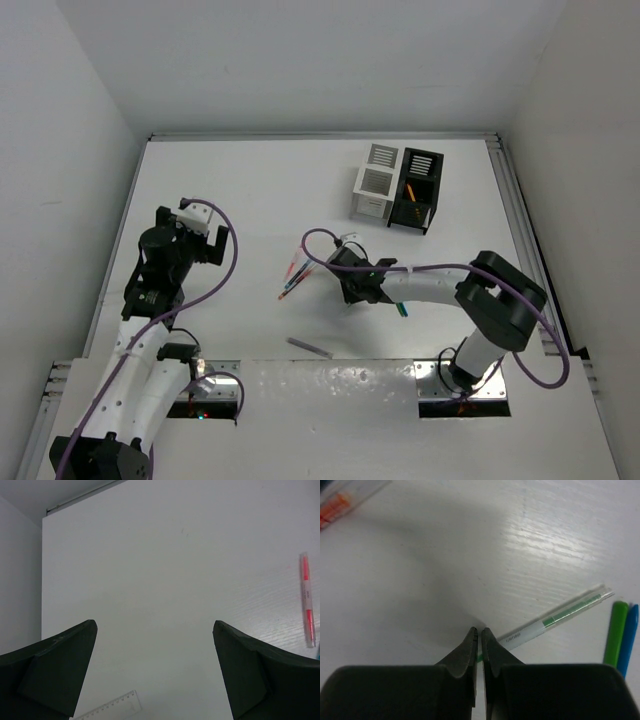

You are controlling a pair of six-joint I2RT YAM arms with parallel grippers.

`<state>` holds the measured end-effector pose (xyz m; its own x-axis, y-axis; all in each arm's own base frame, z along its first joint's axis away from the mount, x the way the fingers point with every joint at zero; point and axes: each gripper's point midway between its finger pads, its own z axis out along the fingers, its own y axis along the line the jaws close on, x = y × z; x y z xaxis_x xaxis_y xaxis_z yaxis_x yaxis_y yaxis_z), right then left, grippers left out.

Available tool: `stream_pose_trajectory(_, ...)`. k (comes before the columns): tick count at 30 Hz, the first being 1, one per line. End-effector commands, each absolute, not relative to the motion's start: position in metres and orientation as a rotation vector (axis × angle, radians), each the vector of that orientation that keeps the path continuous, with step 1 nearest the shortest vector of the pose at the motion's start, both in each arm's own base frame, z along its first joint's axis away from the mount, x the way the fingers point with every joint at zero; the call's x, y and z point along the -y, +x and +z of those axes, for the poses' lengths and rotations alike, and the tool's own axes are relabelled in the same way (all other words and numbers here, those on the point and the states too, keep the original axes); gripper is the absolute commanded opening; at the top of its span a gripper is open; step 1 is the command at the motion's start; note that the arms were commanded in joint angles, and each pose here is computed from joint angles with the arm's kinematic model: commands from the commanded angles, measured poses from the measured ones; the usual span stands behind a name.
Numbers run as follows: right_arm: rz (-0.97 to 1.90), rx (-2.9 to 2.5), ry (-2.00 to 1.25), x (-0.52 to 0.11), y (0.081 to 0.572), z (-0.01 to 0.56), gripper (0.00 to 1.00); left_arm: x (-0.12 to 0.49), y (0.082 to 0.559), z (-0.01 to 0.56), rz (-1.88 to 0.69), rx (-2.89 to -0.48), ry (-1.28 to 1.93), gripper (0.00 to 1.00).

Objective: Sort the stationery into containers
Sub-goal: Move the pen to the center of the board.

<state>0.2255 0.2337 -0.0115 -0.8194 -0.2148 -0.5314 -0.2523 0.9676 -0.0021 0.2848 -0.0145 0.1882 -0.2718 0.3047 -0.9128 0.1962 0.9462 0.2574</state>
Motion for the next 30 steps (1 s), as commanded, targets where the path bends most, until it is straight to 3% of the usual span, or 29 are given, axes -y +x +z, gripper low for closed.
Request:
stream_pose_trajectory(1,0.010,-2.607,-0.307,-0.205,0.210,-0.018,0.05,0.017,0.287,0.198,0.105,-1.821,0.358,1.00)
stream_pose_trajectory(12,0.008,-2.645,-0.650,-0.188,0.185,-0.011,0.08,0.017,0.288,0.197,0.104,-1.823,0.360,1.00)
stream_pose_trajectory(24,-0.093,-2.683,-0.731,-0.155,0.182,0.002,0.11,0.015,0.290,0.199,0.120,-1.818,0.357,1.00)
stream_pose_trajectory(30,0.004,-2.618,-0.748,-0.173,0.195,0.031,0.19,0.015,0.290,0.197,0.116,-1.823,0.358,1.00)
